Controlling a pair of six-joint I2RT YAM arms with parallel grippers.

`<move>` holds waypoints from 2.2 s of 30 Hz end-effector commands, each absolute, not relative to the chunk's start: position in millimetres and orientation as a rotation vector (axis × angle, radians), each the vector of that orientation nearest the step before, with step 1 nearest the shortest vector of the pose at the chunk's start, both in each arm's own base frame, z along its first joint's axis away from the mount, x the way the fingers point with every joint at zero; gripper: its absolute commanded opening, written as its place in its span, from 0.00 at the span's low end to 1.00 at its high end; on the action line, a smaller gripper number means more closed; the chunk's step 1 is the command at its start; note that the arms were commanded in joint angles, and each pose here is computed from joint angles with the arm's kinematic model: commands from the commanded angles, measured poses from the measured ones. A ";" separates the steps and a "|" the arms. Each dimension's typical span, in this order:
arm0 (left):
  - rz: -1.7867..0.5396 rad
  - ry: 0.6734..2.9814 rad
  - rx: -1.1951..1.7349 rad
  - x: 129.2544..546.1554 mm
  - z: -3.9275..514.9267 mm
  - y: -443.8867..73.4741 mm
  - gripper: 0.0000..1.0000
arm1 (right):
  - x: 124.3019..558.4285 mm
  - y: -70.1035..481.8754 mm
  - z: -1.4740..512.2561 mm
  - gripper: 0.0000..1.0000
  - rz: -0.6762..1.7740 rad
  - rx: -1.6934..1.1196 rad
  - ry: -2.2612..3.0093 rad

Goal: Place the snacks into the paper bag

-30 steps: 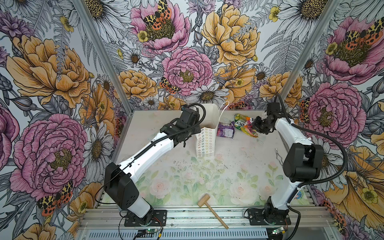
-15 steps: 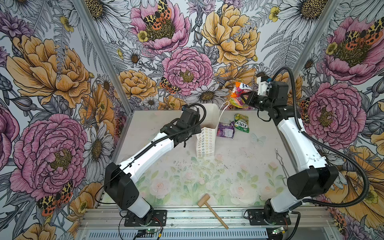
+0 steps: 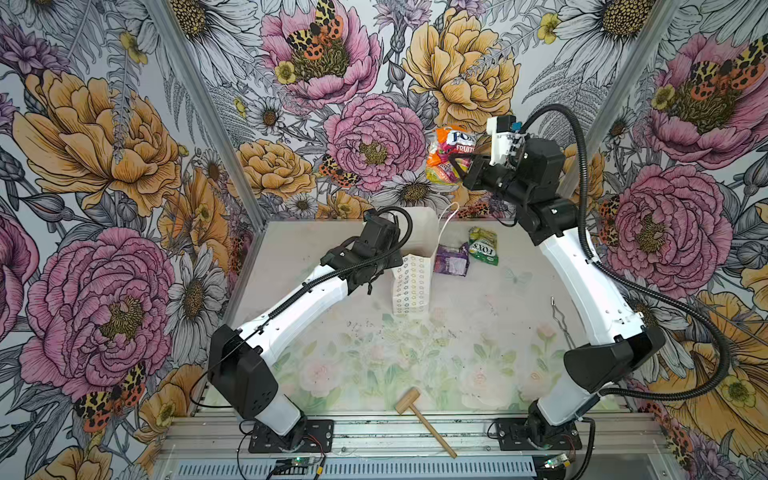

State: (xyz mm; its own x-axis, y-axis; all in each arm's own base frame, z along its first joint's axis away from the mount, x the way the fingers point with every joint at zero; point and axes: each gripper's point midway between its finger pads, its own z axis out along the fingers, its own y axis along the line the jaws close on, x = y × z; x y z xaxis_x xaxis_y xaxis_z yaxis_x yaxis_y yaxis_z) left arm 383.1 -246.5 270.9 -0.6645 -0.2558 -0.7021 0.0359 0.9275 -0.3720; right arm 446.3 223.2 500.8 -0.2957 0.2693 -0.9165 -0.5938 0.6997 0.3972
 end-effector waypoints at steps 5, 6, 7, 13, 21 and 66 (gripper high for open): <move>-0.505 2.224 -0.141 380.7 283.4 -253.1 0.00 | 461.5 244.2 490.5 0.00 0.806 -0.268 1.658; -0.506 2.224 -0.142 380.5 283.2 -252.8 0.00 | 463.0 246.5 485.3 0.00 0.794 -0.269 1.668; -0.505 2.223 -0.144 380.3 283.6 -252.0 0.00 | 464.5 248.1 481.1 0.00 0.777 -0.271 1.674; -0.499 2.217 -0.152 379.1 283.5 -249.4 0.00 | 473.9 251.1 450.3 0.00 0.653 -0.269 1.747; -0.500 2.221 -0.152 380.0 281.6 -250.6 0.00 | 479.0 249.9 414.3 0.00 0.486 -0.274 1.836; -0.512 2.215 -0.149 380.4 282.8 -252.9 0.00 | 464.0 283.5 400.5 0.00 0.360 -0.346 1.889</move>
